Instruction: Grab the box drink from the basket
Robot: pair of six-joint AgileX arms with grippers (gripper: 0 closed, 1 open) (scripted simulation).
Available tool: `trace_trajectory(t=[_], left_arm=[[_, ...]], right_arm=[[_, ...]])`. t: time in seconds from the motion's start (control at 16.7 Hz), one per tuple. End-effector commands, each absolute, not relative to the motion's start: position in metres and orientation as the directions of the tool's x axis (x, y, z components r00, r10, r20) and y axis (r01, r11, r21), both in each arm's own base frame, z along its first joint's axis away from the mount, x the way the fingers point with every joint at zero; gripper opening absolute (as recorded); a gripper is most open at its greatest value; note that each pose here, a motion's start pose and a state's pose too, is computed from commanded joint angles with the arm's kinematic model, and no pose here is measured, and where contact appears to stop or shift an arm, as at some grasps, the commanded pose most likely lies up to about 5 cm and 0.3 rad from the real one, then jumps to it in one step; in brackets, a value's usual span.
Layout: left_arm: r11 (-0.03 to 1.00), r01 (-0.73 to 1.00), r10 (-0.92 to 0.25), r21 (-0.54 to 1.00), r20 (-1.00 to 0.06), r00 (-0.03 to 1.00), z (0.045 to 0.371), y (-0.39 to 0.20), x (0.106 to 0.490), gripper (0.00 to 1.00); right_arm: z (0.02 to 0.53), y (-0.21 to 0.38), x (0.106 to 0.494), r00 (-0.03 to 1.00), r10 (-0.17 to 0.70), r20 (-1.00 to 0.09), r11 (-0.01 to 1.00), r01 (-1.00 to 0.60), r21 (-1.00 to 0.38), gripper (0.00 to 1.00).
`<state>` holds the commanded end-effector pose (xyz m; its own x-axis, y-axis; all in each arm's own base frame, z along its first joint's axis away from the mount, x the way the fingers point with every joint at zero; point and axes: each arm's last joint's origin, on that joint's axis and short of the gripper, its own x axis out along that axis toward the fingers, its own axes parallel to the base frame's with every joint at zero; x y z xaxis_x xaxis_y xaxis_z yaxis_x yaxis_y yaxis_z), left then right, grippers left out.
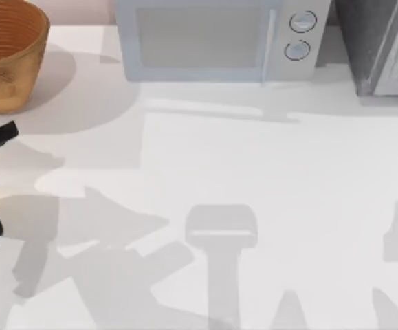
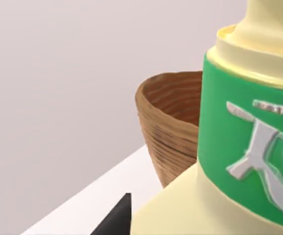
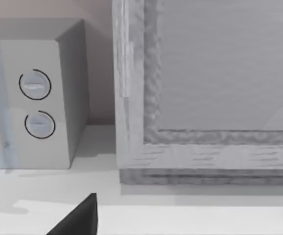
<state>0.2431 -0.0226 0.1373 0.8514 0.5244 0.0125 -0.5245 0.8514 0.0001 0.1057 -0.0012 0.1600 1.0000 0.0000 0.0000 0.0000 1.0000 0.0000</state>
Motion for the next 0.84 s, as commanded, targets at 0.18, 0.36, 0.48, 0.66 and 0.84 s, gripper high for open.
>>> trace_trajectory(t=[0.18,0.36,0.48,0.66,0.84], left_arm=[[0.851,-0.524,0.524,0.0,0.013,0.851,0.1373,-0.0226,0.2431,0.6],[0.851,-0.524,0.524,0.0,0.013,0.851,0.1373,-0.0226,0.2431,0.83],[0.851,-0.524,0.524,0.0,0.013,0.851,0.1373,-0.0226,0.2431,0.98],[0.851,-0.524,0.524,0.0,0.013,0.851,0.1373,-0.0226,0.2431,1.0],[0.851,-0.524,0.524,0.0,0.013,0.851,0.1373,-0.0226,0.2431,1.0]], right_arm=[[0.16,-0.0012,0.1057,1.0,0.0,0.0,1.0,0.0,0.0,1.0],[0.16,-0.0012,0.1057,1.0,0.0,0.0,1.0,0.0,0.0,1.0],[0.16,-0.0012,0.1057,1.0,0.0,0.0,1.0,0.0,0.0,1.0],[0.16,-0.0012,0.1057,1.0,0.0,0.0,1.0,0.0,0.0,1.0],[0.16,-0.0012,0.1057,1.0,0.0,0.0,1.0,0.0,0.0,1.0]])
